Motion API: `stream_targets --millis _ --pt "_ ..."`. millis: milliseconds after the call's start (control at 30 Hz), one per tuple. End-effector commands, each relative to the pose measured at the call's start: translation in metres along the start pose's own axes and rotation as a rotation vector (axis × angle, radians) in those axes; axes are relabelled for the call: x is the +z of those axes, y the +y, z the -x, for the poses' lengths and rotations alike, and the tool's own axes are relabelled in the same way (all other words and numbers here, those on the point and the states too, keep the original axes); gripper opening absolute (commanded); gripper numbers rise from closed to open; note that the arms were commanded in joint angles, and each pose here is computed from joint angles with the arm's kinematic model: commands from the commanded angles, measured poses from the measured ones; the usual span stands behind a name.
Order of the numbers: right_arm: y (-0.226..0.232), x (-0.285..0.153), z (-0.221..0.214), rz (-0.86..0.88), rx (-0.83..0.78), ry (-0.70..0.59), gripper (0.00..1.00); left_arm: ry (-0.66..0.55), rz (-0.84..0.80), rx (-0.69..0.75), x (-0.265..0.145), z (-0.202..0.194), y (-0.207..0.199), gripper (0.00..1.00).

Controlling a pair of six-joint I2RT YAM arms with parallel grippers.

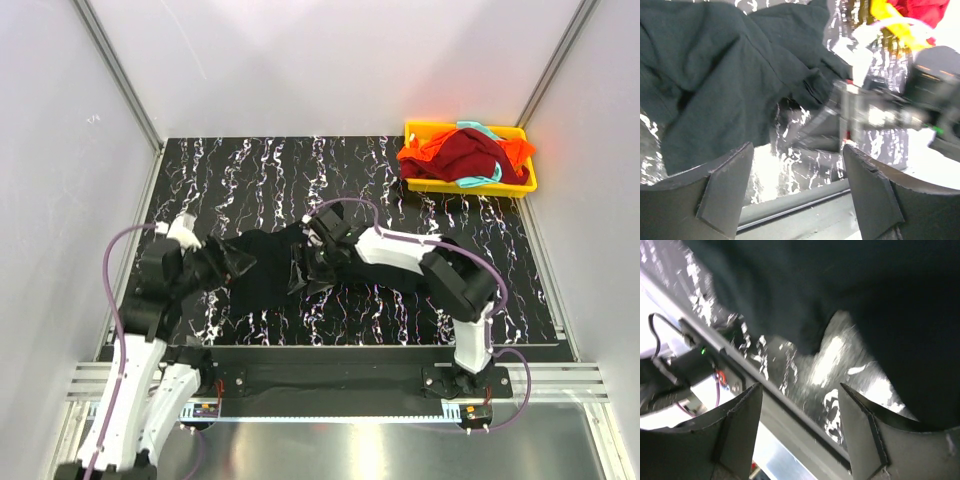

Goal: Fold and stack the t-shirts
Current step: Flatten the tshirt out

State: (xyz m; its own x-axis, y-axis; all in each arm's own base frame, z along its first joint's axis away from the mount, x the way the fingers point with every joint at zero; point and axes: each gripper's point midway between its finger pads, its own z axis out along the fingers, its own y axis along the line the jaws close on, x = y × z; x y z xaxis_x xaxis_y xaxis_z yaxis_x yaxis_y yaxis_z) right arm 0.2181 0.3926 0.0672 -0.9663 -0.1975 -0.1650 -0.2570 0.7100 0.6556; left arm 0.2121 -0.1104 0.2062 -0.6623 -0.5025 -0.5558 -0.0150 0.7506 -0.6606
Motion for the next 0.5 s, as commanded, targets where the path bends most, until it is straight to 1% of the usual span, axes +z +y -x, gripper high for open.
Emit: stream_targets --millis 0,100,167,333,367,467 --pt "0.015 0.011 0.019 0.047 0.031 -0.074 0.68 -0.017 -0.081 -0.085 -0.010 -0.013 -0.009 0.74" --pt "0.012 0.020 0.016 0.061 0.079 -0.065 0.66 0.021 -0.098 -0.085 -0.014 -0.026 -0.008 0.73" --pt "0.013 0.026 0.016 0.072 0.099 -0.053 0.62 0.040 -0.088 -0.063 -0.016 -0.028 -0.007 0.72" --pt "0.002 0.044 0.009 0.064 0.170 -0.014 0.54 0.044 -0.089 -0.011 -0.020 -0.021 -0.013 0.72" --pt "0.002 0.045 0.008 0.058 0.173 -0.015 0.50 0.045 -0.085 -0.005 -0.021 -0.020 -0.013 0.72" --pt "-0.005 0.046 0.000 0.025 0.199 -0.022 0.49 0.037 -0.069 0.017 -0.024 -0.018 -0.012 0.72"
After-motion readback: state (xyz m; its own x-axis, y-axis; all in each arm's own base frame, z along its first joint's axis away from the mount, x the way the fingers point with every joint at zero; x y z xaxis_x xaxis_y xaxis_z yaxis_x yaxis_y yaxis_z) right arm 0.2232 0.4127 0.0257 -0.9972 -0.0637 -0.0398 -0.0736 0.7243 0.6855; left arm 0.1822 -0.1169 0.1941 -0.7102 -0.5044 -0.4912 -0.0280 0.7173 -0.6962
